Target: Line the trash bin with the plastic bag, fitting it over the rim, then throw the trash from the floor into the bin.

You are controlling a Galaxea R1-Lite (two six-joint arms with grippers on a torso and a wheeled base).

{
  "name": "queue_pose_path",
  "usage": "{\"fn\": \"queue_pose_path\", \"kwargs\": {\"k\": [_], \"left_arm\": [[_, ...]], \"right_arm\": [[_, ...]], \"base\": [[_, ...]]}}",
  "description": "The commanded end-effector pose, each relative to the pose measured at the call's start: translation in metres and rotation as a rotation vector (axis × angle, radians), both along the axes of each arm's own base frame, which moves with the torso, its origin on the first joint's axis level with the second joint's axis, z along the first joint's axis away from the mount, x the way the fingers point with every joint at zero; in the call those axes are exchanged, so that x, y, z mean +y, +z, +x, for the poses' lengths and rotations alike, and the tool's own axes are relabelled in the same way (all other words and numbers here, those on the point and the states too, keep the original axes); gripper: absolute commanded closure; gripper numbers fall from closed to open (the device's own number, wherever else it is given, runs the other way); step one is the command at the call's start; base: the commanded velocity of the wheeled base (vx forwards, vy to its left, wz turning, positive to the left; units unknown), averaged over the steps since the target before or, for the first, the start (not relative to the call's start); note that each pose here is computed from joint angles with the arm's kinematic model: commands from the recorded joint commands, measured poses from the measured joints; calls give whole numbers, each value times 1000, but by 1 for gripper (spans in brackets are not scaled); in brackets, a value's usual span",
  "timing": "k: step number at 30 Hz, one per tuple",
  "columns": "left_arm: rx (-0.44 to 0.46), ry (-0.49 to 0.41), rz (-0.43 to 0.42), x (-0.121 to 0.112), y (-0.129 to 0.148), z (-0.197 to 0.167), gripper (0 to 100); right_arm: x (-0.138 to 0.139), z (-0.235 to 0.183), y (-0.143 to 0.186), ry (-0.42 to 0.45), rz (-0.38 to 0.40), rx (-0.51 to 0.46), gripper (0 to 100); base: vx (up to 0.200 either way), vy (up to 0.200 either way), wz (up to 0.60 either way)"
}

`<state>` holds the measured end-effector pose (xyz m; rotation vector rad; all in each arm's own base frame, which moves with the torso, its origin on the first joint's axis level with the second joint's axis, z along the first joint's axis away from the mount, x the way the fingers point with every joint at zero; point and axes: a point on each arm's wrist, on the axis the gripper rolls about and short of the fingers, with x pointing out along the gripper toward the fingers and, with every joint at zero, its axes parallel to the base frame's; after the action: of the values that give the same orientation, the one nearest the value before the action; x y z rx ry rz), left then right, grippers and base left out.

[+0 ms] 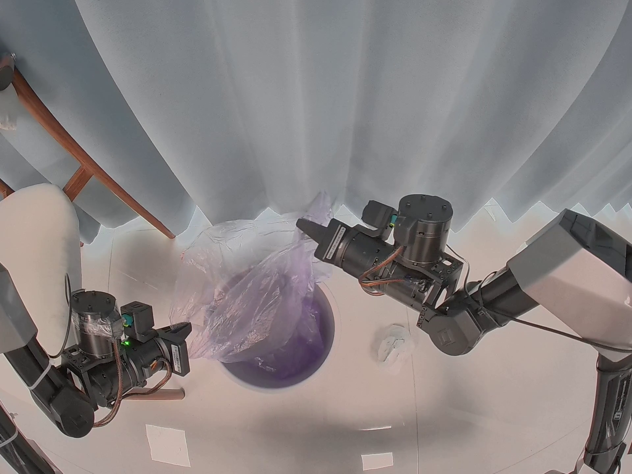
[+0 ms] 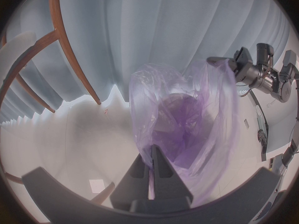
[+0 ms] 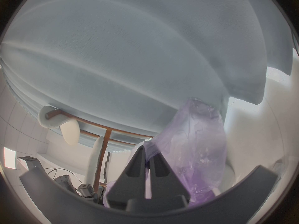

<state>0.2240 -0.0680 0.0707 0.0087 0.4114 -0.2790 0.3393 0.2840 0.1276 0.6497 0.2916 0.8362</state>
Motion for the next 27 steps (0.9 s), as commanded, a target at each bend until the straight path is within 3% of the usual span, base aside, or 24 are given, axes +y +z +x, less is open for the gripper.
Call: {"fn": "queue_pose_path", "kwargs": {"k": [1,6,16,21,27], "left_arm": [[-4,0,-16,-4,-3,13,100],[15,-1,-78,-20,-13,30,100],[6,-8,-61,-36,-50,36,100],[31,-25,-49,-42,-63,31,100],[28,-31,-48,-42,-60,27,100]], "right_arm": [[-28,15,-18,-71,-20,25,100],[-64,13,-38,-134,-29,37,100],[-119,-19,-80,-173,-90,149,100],[-127,-26,-113,-176,-79,190,100],[-126,-36,-148,-159,-144,280,100]], "base": [[0,0,0],[0,0,0],[0,0,0],[0,0,0],[0,0,0]]}}
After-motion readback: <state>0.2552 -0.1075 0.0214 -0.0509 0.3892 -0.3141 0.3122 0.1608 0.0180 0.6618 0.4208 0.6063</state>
